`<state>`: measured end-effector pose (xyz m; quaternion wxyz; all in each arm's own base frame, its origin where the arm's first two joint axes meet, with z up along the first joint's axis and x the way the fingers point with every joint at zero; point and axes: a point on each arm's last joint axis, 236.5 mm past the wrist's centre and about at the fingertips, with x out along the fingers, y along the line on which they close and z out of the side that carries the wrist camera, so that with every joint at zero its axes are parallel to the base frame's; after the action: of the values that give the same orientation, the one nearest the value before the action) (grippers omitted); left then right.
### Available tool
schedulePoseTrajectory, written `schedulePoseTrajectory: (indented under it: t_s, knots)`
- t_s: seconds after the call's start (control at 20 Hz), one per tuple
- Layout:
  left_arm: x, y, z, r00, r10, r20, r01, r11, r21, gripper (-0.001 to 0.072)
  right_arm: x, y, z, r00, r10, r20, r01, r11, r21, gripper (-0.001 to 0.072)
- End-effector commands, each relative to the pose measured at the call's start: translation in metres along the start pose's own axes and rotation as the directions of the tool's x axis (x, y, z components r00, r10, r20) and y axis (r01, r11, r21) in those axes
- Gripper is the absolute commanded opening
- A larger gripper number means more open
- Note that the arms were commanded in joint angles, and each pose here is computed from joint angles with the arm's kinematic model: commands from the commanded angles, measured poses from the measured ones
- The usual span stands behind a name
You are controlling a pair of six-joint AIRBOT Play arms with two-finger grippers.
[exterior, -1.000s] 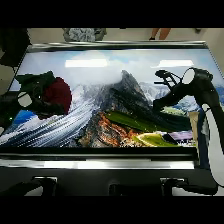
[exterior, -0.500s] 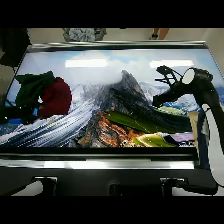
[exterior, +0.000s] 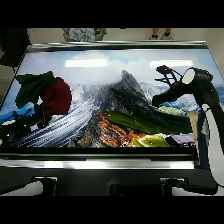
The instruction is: Fold the shirts.
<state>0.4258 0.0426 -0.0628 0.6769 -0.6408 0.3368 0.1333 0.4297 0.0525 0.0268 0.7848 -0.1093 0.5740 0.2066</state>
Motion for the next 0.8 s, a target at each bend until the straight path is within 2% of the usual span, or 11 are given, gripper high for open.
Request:
schedulePoseTrajectory:
  t_s: [0.0,0.15,0.2,0.3,0.4,0.45,0.5,0.55,0.65,0.75]
  knots:
    - [0.038,-0.032,0.010,0.997,-0.071,0.029,0.071,0.997,-0.015,0.0720,0.000,0.008,0.002,0.999,0.033,0.008,-0.033,0.999,0.009,0.0628]
    - [0.070,-0.055,0.018,0.996,-0.091,0.009,0.091,0.996,0.012,0.0720,-0.001,0.020,0.002,0.996,0.084,0.007,-0.084,0.996,0.021,0.0628]
    - [0.077,-0.058,0.019,0.995,-0.096,-0.002,0.096,0.995,0.013,0.0621,-0.001,0.022,0.000,0.996,0.091,-0.001,-0.091,0.996,0.022,0.0628]
    - [0.082,-0.066,0.013,0.992,-0.118,-0.050,0.119,0.993,0.016,0.0018,-0.001,0.024,-0.004,0.995,0.101,-0.020,-0.100,0.995,0.022,0.0628]
    - [0.074,-0.092,0.006,0.980,-0.174,-0.094,0.180,0.982,0.063,0.0026,-0.001,0.025,-0.007,0.994,0.102,-0.028,-0.101,0.995,0.020,0.0628]
    - [0.062,-0.119,0.000,0.966,-0.226,-0.127,0.245,0.957,0.155,0.0025,-0.002,0.023,-0.006,0.995,0.095,-0.028,-0.094,0.995,0.018,0.0628]
    - [0.045,-0.150,-0.010,0.944,-0.286,-0.167,0.323,0.907,0.272,0.0025,-0.004,0.020,-0.007,0.996,0.079,-0.029,-0.078,0.997,0.012,0.0628]
    - [0.020,-0.184,-0.026,0.912,-0.348,-0.218,0.408,0.828,0.385,0.0025,-0.009,0.015,-0.009,0.998,0.052,-0.032,-0.053,0.999,-0.003,0.0628]
    - [-0.053,-0.249,-0.077,0.825,-0.455,-0.337,0.564,0.621,0.544,0.0025,-0.032,0.003,-0.011,0.999,-0.032,-0.014,0.032,0.999,-0.037,0.0628]
    - [-0.120,-0.281,-0.130,0.784,-0.479,-0.396,0.605,0.446,0.659,0.0025,-0.069,-0.005,-0.012,0.992,-0.122,0.040,0.124,0.990,-0.060,0.0628]
